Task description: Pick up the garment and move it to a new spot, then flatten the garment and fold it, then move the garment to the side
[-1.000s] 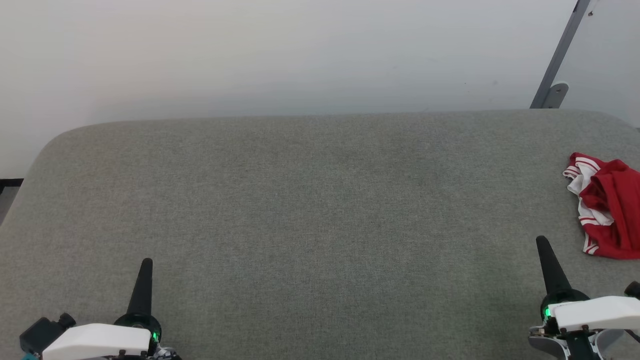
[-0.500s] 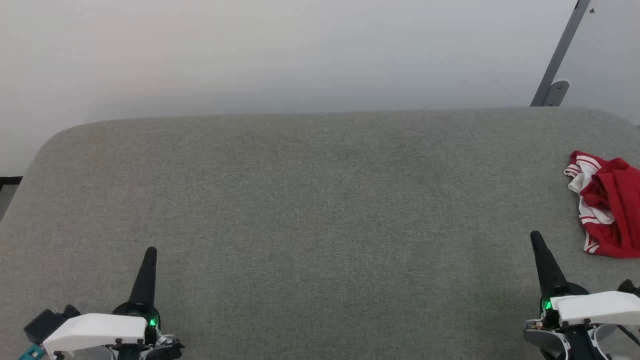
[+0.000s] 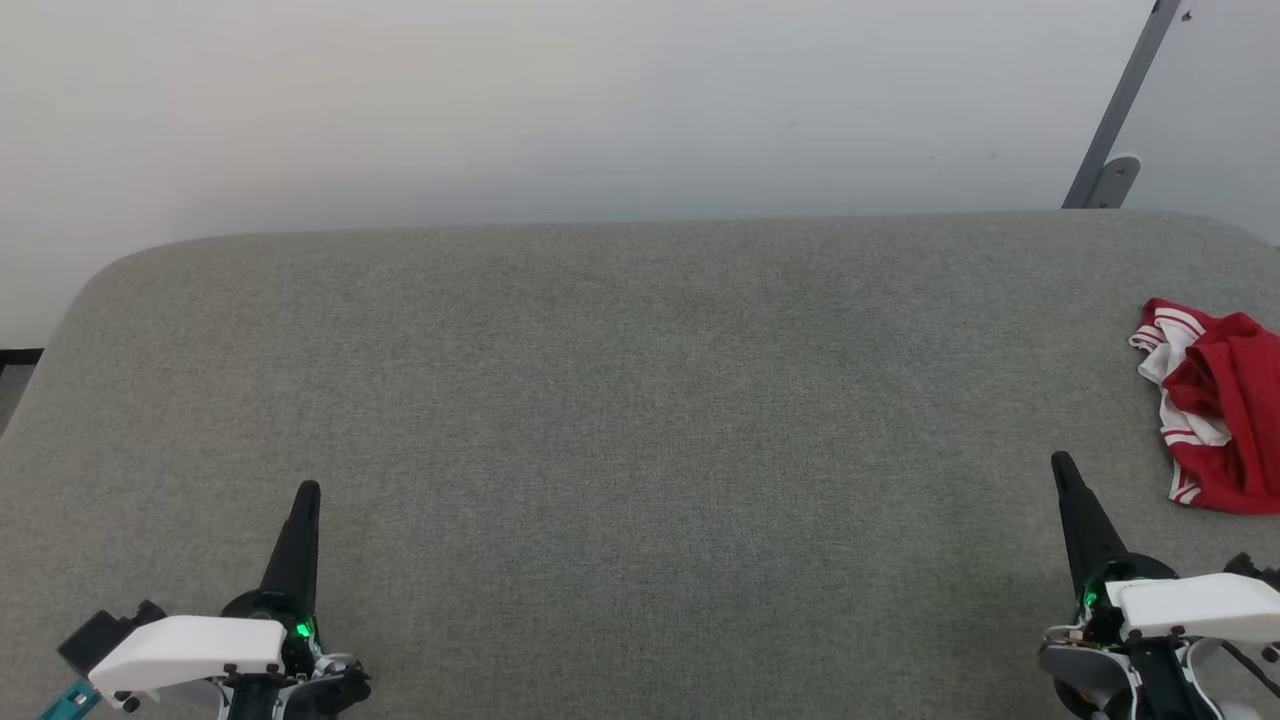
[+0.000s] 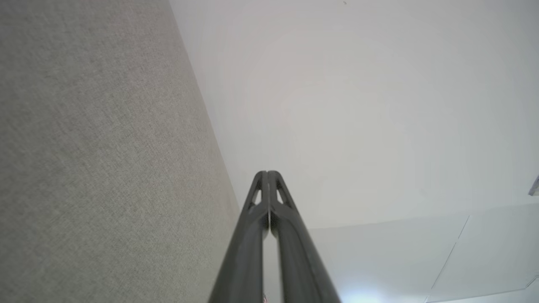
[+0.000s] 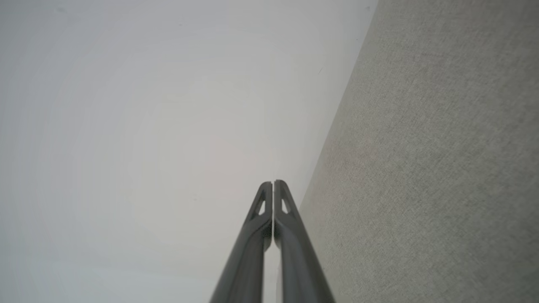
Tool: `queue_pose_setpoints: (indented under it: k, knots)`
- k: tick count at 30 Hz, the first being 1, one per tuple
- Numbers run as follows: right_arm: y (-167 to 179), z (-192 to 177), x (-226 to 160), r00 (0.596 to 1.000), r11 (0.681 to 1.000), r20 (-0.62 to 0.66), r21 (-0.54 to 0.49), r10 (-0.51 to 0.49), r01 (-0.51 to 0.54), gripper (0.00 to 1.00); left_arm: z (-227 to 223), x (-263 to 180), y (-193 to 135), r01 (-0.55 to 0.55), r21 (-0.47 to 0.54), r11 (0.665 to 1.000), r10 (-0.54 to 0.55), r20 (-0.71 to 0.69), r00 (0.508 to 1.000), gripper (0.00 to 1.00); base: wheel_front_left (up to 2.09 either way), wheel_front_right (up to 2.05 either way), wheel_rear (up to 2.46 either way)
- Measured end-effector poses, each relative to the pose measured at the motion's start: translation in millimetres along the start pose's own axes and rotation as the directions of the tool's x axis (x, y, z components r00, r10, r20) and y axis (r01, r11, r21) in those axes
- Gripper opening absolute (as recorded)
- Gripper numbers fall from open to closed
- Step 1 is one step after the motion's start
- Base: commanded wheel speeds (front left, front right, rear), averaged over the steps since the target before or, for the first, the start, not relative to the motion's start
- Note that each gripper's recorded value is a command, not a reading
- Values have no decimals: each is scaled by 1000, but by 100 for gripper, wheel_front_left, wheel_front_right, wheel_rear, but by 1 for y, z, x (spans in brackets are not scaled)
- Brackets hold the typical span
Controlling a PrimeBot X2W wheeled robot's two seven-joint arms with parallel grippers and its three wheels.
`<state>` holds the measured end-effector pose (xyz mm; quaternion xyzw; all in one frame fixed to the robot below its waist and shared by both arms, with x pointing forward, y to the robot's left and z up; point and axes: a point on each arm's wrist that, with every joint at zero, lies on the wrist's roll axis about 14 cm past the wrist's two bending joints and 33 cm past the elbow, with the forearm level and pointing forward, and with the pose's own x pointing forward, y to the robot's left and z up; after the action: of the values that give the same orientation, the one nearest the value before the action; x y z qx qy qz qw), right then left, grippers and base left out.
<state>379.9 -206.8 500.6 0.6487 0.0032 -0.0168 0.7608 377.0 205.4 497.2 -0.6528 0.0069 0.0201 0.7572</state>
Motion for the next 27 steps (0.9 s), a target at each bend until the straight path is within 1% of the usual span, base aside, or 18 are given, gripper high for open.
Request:
queue_pose_setpoints:
  k: [18,24,27]
  knots:
    - [4,-5,6,1000,992,-15,126,17,-14,0,-4,9,-7,21,-112,993,-23,-16,1000,0,0,0,0]
    - [6,-6,8,1000,987,-19,157,23,-20,0,-5,10,-7,22,-148,989,-25,-19,1000,0,0,0,0]
    - [7,-6,8,999,987,-19,160,26,-23,0,-5,10,-8,24,-150,988,-27,-18,999,0,0,0,0]
